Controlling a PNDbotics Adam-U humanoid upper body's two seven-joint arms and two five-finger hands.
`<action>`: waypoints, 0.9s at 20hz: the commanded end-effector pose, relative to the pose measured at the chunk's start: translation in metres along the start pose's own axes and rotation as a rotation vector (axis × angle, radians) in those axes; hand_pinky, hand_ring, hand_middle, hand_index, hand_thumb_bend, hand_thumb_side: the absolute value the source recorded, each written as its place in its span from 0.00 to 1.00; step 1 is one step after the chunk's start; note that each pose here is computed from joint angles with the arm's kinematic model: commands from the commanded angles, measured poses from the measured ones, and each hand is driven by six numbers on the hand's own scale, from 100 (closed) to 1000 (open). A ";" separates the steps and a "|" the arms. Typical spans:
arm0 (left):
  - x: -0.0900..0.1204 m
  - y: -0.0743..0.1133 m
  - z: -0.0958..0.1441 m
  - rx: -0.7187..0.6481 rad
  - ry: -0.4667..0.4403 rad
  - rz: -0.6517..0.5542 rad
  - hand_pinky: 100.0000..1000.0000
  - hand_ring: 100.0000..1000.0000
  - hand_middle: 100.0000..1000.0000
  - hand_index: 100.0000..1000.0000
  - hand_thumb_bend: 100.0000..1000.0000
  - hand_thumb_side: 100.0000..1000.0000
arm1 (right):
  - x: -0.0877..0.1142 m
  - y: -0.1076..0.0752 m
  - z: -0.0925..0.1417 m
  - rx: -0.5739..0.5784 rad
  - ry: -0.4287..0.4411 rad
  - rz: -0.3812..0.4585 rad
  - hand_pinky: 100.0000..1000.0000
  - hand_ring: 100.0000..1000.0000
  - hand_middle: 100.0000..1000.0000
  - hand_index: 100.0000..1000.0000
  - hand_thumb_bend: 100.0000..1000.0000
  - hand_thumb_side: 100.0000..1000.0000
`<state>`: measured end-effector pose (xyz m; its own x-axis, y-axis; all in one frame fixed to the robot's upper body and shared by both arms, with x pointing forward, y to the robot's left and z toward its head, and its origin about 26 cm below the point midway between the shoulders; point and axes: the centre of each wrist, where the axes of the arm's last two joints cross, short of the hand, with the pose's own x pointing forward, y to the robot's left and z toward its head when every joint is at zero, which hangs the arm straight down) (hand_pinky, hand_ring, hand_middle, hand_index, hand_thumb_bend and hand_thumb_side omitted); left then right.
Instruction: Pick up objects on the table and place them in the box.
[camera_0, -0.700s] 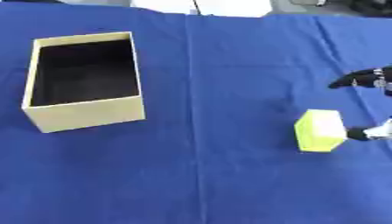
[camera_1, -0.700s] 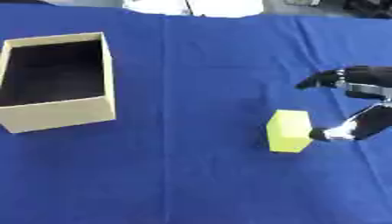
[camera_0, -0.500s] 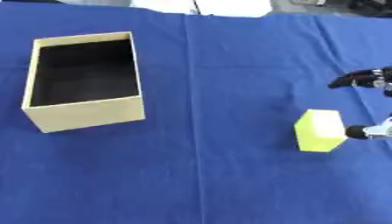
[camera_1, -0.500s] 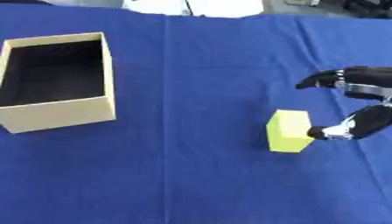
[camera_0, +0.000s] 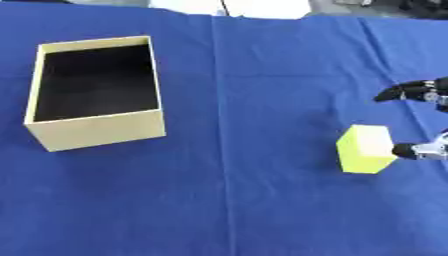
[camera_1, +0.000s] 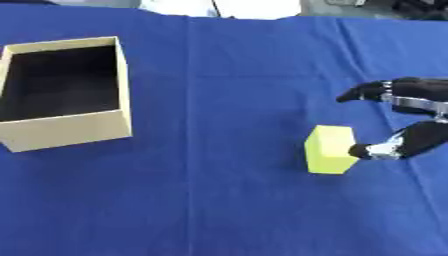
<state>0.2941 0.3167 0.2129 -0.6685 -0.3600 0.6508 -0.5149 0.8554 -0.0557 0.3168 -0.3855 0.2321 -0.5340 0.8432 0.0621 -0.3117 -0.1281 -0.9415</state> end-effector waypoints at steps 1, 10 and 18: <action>0.007 0.001 -0.006 -0.008 -0.039 -0.003 0.86 0.66 0.57 0.59 0.16 0.76 | -0.001 -0.005 0.003 0.009 0.027 0.028 0.97 1.00 0.92 1.00 0.43 0.93; 0.008 0.000 -0.006 -0.012 -0.038 0.001 0.86 0.67 0.57 0.59 0.16 0.77 | 0.000 0.001 -0.010 0.013 0.058 0.071 0.96 1.00 0.91 1.00 0.46 0.98; 0.008 -0.001 -0.006 -0.012 -0.038 0.005 0.86 0.67 0.57 0.59 0.16 0.77 | -0.001 0.009 -0.017 0.030 0.081 0.092 0.96 1.00 0.92 1.00 0.49 0.90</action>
<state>0.2945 0.3162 0.2140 -0.6723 -0.3589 0.6474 -0.5096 0.8588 -0.0531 0.3281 -0.3745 0.2088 -0.5087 0.8608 -0.0141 -0.3096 -0.1981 -0.9300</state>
